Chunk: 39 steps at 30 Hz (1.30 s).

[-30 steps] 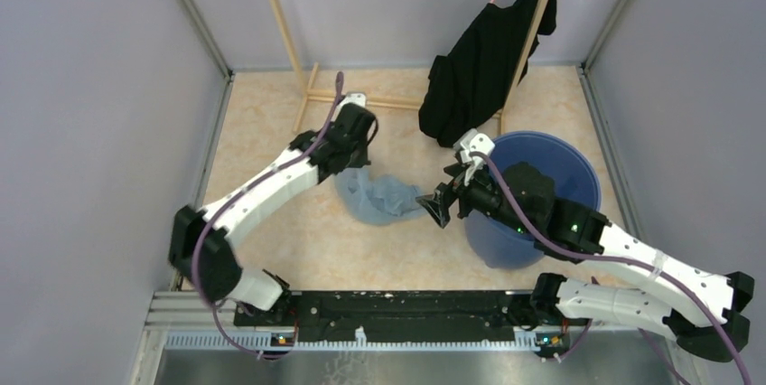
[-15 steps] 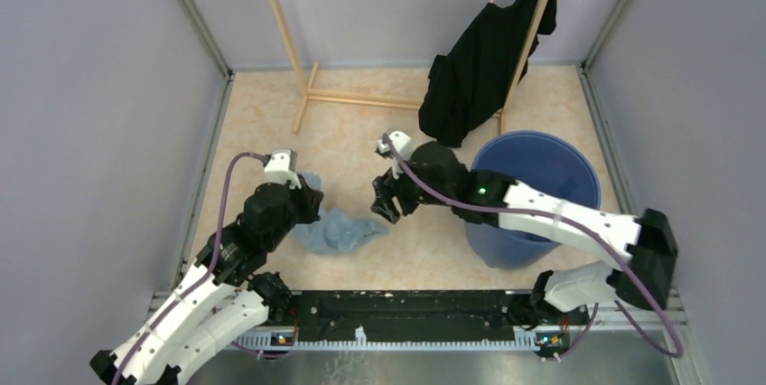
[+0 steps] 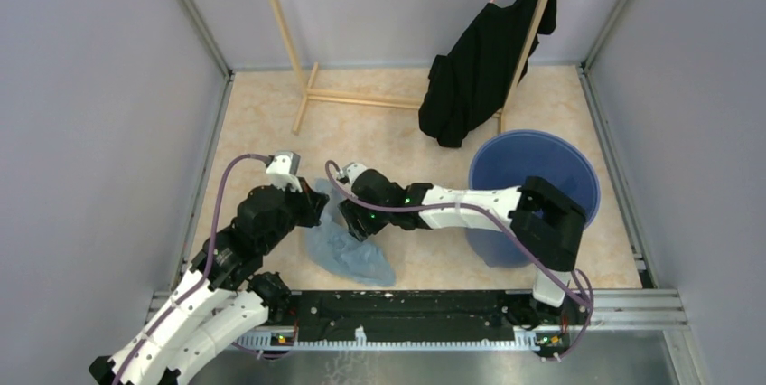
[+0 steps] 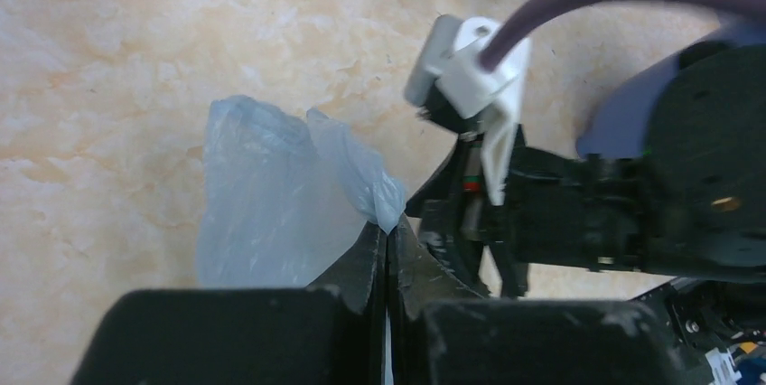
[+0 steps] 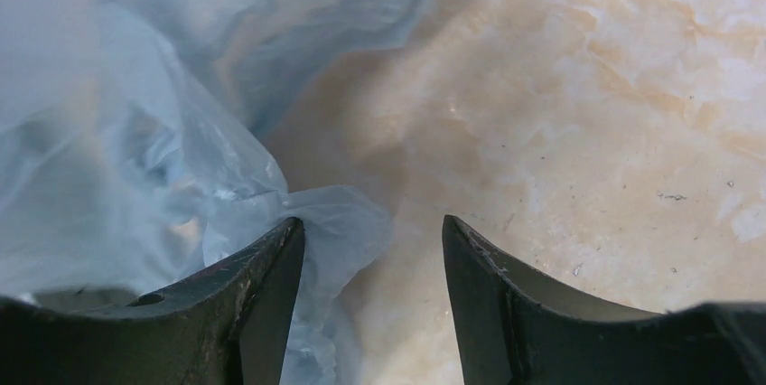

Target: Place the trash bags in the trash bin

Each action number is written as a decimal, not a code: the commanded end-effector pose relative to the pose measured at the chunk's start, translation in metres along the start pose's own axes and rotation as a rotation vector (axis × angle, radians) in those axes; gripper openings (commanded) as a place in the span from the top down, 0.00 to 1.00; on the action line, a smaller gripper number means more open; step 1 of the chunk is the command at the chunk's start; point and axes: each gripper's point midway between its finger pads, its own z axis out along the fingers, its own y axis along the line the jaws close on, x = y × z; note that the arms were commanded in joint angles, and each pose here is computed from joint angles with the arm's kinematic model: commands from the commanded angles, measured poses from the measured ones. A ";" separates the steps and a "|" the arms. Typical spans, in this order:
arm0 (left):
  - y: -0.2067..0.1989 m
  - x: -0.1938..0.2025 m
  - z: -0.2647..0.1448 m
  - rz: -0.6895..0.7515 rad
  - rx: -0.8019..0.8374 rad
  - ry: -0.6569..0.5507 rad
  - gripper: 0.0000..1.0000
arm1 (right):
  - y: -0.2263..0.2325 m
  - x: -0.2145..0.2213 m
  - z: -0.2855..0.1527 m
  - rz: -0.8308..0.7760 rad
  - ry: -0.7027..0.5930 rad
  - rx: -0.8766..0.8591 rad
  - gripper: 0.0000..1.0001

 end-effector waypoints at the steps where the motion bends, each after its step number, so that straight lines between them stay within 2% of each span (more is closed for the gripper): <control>1: -0.018 -0.013 -0.003 0.019 0.095 -0.047 1.00 | -0.013 -0.008 0.019 0.033 -0.100 0.140 0.42; 4: -0.022 -0.014 -0.004 0.017 0.119 -0.059 1.00 | -0.043 0.007 0.028 0.081 -0.113 0.283 0.43; 7: -0.023 -0.018 -0.009 0.016 0.133 -0.075 1.00 | -0.071 0.006 0.016 0.091 -0.152 0.445 0.43; 10: -0.023 -0.022 -0.016 0.013 0.145 -0.107 1.00 | -0.079 -0.009 -0.005 0.059 -0.200 0.483 0.43; 14: -0.023 -0.030 -0.025 0.007 0.158 -0.162 1.00 | -0.064 -0.036 -0.040 -0.007 -0.232 0.416 0.39; 17: -0.021 -0.034 -0.030 -0.002 0.157 -0.193 1.00 | -0.057 -0.045 -0.069 -0.016 -0.237 0.385 0.27; 20: -0.017 -0.037 -0.033 -0.015 0.143 -0.216 1.00 | -0.046 -0.035 -0.085 0.018 -0.213 0.301 0.22; 23: -0.015 -0.038 -0.035 -0.020 0.136 -0.227 1.00 | -0.032 -0.018 -0.091 0.071 -0.175 0.208 0.24; 26: -0.013 -0.036 -0.032 -0.020 0.123 -0.219 1.00 | -0.025 -0.001 -0.092 0.106 -0.137 0.159 0.40; 27: -0.013 -0.036 -0.032 -0.021 0.120 -0.218 1.00 | -0.021 0.006 -0.091 0.109 -0.122 0.138 0.41; 33: -0.012 -0.034 -0.027 -0.020 0.108 -0.196 1.00 | 0.011 0.034 -0.077 0.139 -0.043 -0.029 0.37; 39: -0.012 -0.032 -0.026 -0.021 0.107 -0.188 1.00 | 0.026 0.050 -0.043 0.203 -0.003 -0.118 0.36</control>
